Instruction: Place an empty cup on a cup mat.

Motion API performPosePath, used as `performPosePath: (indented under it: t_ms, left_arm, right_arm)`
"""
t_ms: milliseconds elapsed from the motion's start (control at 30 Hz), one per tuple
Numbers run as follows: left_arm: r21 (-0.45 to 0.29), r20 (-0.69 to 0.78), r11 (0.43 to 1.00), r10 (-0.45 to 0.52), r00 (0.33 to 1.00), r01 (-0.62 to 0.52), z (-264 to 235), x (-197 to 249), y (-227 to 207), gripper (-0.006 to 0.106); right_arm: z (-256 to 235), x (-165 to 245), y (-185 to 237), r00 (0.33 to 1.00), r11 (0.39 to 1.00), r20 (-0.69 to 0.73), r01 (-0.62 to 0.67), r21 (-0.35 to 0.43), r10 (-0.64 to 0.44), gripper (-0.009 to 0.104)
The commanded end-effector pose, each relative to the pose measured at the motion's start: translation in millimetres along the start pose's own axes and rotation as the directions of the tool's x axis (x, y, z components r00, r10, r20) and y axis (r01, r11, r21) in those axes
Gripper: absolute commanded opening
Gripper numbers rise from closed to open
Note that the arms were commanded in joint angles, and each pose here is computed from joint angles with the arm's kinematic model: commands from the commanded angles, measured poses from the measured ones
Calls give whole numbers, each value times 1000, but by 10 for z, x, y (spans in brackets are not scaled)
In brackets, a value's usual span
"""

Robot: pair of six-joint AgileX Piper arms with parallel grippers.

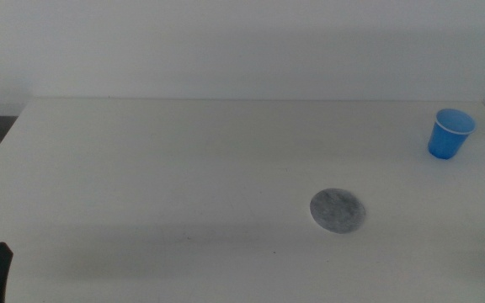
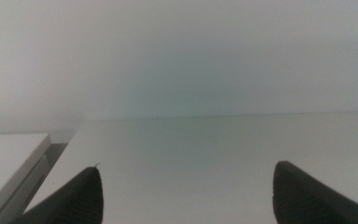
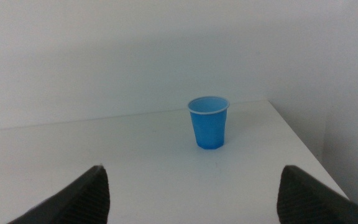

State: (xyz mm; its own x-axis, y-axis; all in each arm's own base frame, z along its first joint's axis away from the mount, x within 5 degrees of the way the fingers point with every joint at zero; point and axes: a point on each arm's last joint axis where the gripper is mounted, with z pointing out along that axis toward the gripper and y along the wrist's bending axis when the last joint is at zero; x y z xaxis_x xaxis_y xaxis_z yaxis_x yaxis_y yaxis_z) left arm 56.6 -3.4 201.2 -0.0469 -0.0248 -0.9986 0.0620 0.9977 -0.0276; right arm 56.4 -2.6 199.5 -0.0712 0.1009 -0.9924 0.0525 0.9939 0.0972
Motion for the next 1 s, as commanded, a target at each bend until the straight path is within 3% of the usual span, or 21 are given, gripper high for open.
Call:
performPosePath:
  t_ms: [0, 167, 567, 867, 967]
  left_arm:
    - [2, 17, 1000, -5, 1000, 5, -3, -15, -2, 94]
    - [2, 17, 1000, -5, 1000, 5, -3, -15, -2, 94]
    - [2, 17, 1000, -5, 1000, 5, -3, -15, -2, 94]
    - [2, 17, 1000, -5, 1000, 5, -3, -15, -2, 94]
    - [2, 17, 1000, -5, 1000, 5, -3, -15, -2, 94]
  right_arm:
    - [-1, 2, -4, 1000, 1000, 11, 6, 5, -6, 93]
    - [-38, -147, 12, 999, 1000, 33, -2, 2, 1, 93]
    - [114, -738, 68, 997, 1000, -74, 1, 14, 0, 93]
    - [546, -1214, 116, 943, 999, -331, -5, 40, 18, 93]
    - [780, -1325, 126, 910, 993, -400, -84, 84, 111, 93]
